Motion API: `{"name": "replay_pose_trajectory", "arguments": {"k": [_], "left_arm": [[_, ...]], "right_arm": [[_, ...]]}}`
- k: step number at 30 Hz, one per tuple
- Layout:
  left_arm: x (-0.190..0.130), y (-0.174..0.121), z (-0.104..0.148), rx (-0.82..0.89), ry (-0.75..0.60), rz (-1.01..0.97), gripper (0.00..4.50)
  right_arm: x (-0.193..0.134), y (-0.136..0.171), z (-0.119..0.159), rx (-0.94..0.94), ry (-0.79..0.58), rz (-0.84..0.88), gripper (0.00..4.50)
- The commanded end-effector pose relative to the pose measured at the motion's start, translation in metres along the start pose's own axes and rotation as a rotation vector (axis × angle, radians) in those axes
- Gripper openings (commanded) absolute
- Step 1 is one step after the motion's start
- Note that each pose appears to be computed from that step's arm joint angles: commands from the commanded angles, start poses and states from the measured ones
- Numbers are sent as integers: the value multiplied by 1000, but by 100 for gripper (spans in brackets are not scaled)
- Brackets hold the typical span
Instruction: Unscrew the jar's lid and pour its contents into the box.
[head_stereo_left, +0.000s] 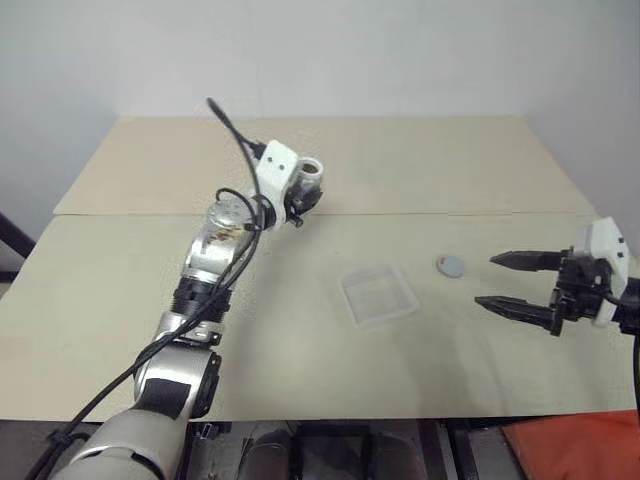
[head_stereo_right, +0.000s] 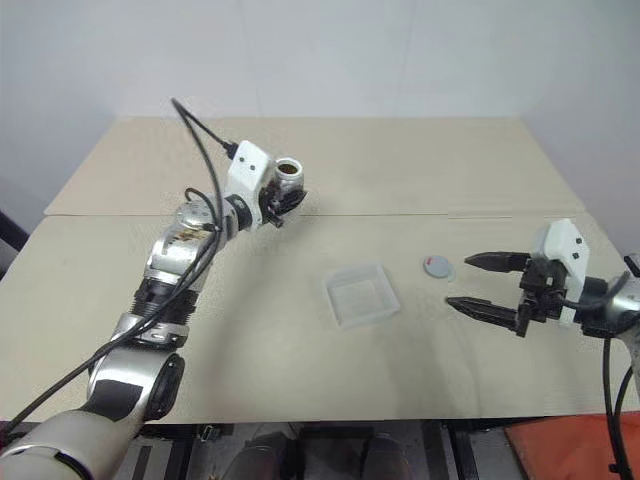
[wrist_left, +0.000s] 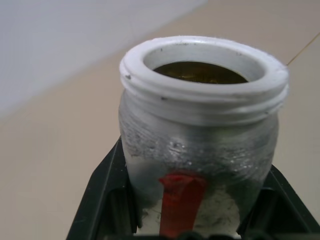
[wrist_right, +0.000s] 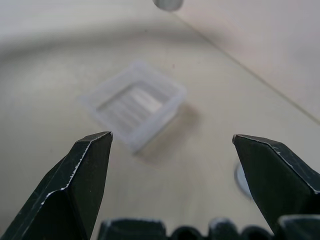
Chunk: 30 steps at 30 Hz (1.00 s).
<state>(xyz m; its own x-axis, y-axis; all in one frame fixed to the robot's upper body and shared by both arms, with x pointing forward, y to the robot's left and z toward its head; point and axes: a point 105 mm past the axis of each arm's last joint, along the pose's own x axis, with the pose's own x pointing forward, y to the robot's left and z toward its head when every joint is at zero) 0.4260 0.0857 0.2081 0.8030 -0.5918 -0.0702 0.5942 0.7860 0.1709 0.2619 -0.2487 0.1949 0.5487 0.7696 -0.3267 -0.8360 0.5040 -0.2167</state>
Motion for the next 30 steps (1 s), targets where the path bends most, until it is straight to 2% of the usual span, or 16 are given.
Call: {"name": "replay_pose_trajectory", "arguments": {"k": [1, 3, 6, 11, 12, 15, 19, 21, 23, 24, 26, 29, 30], "left_arm": [[-8, 0, 3, -75, -63, 7, 193], [-11, -10, -11, -160, -17, -50, 193], [-12, -11, -11, -263, -38, -33, 193], [-10, -4, -6, -124, -82, 49, 193], [-8, -5, -6, -47, -64, 52, 193], [0, -14, 11, 397, -92, 24, 193], [14, -46, 62, 1233, -300, -2, 193], [19, -63, 73, 1512, -396, -25, 193], [24, -86, 73, 1819, -494, -96, 193], [25, -91, 70, 1902, -527, -124, 193], [27, -113, 49, 2149, -597, -258, 193], [28, -126, 22, 2334, -635, -396, 193], [29, -132, 20, 2381, -659, -391, 193]], "right_arm": [[-12, 0, 13, -46, -22, -18, 447], [-13, 2, 12, -41, -17, -40, 447], [-13, 3, 13, -40, -29, -56, 447], [-9, 9, 9, -36, -18, -53, 447], [-9, 9, 10, -37, -18, -53, 447], [-9, 7, 13, -46, -23, -55, 447], [-5, 3, 19, -76, -36, -54, 447], [-2, 3, 21, -82, -45, -48, 447], [1, 3, 22, -86, -49, -45, 447], [3, 3, 22, -87, -51, -44, 447], [6, 4, 22, -88, -55, -40, 447], [8, 4, 26, -87, -69, -44, 447], [8, 4, 28, -86, -77, -51, 447]]}}
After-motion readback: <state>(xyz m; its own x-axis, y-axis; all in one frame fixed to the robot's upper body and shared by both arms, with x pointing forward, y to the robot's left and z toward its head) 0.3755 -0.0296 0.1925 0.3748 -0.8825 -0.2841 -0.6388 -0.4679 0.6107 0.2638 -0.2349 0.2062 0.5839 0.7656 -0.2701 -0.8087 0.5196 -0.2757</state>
